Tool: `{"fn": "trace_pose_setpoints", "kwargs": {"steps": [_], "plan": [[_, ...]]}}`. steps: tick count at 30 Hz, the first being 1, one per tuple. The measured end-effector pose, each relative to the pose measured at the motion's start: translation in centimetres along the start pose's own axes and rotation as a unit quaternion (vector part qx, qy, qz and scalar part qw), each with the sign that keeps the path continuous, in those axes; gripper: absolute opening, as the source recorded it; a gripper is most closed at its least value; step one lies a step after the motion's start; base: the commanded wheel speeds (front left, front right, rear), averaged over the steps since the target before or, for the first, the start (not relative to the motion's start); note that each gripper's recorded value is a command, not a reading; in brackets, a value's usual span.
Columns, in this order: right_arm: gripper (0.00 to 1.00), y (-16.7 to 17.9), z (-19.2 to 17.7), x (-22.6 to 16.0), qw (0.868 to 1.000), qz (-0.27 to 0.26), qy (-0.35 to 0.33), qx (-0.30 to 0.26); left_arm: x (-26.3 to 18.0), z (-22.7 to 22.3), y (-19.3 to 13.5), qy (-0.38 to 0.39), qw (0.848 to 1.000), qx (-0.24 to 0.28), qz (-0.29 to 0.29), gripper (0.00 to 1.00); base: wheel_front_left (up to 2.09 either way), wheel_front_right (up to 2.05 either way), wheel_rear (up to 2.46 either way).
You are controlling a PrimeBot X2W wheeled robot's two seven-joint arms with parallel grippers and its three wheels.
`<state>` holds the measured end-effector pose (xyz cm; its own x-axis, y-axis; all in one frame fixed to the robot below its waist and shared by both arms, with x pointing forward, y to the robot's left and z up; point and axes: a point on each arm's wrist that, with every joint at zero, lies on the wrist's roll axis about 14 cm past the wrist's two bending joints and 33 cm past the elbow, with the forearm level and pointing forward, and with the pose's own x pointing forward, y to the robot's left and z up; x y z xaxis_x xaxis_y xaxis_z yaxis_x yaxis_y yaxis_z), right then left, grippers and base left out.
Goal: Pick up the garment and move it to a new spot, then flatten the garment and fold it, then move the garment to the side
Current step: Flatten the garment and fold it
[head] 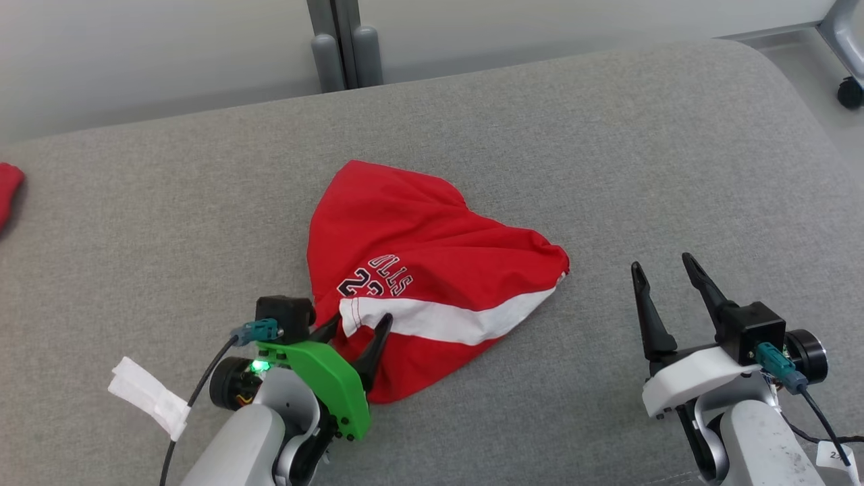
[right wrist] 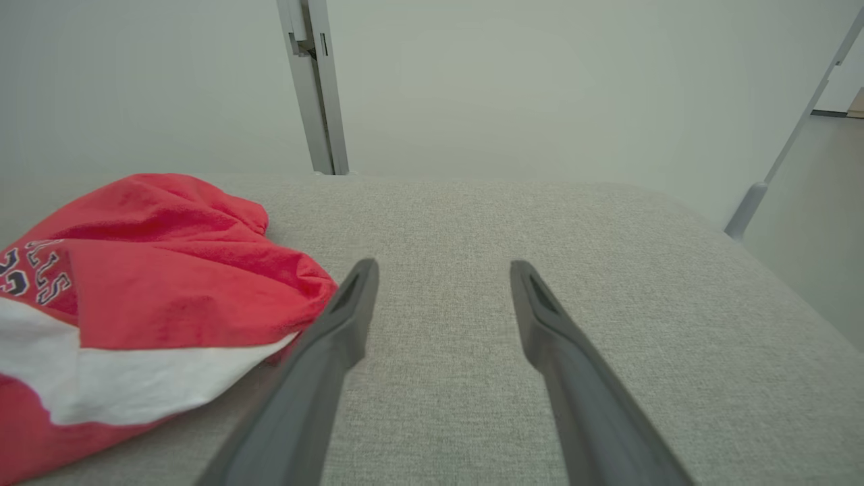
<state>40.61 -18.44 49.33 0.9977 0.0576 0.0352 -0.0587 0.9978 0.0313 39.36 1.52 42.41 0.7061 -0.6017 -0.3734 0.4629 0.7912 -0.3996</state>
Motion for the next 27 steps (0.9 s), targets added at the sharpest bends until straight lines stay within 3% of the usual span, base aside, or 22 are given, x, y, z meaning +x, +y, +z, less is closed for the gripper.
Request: {"fn": "trace_pose_setpoints", "kwargs": {"steps": [2,5,6,7,8,12,20,27], "plan": [[1.0,-0.3,-0.3,-0.1,1.0,-0.004,0.004,0.0,0.4,0.4,-0.2,-0.008,1.0,-0.001,-0.005,0.93,0.0,0.0,0.0],[1.0,-0.6,-0.5,0.0,1.0,-0.009,0.007,-0.001,0.7,1.1,-0.4,-0.023,1.0,-0.01,-0.011,0.69,0.0,0.0,0.0],[1.0,-0.6,-0.6,0.0,1.0,-0.009,0.008,-0.001,0.8,1.2,-0.4,-0.029,0.999,-0.012,-0.011,0.43,0.0,0.0,0.0],[1.0,-0.6,-0.7,0.0,1.0,-0.008,0.009,-0.001,0.8,1.4,-0.4,-0.034,0.999,-0.016,-0.011,0.34,0.0,0.0,0.0],[1.0,-0.5,-0.7,0.1,1.0,-0.008,0.01,0.0,0.8,1.4,-0.4,-0.035,0.999,-0.018,-0.011,0.02,0.0,0.0,0.0],[1.0,-0.2,-1.2,0.2,1.0,-0.002,0.016,0.001,0.6,1.0,-0.1,-0.029,0.999,-0.012,-0.006,0.0,0.0,0.0,0.0],[1.0,0.7,-3.4,0.1,0.999,0.008,0.05,0.011,-0.8,3.3,2.2,-0.101,0.994,-0.018,0.036,0.0,0.0,0.0,0.0],[1.0,4.1,-6.2,0.6,0.992,0.045,0.094,0.072,-1.9,4.0,3.6,-0.135,0.989,-0.025,0.06,0.0,0.0,0.0,0.0]]}}
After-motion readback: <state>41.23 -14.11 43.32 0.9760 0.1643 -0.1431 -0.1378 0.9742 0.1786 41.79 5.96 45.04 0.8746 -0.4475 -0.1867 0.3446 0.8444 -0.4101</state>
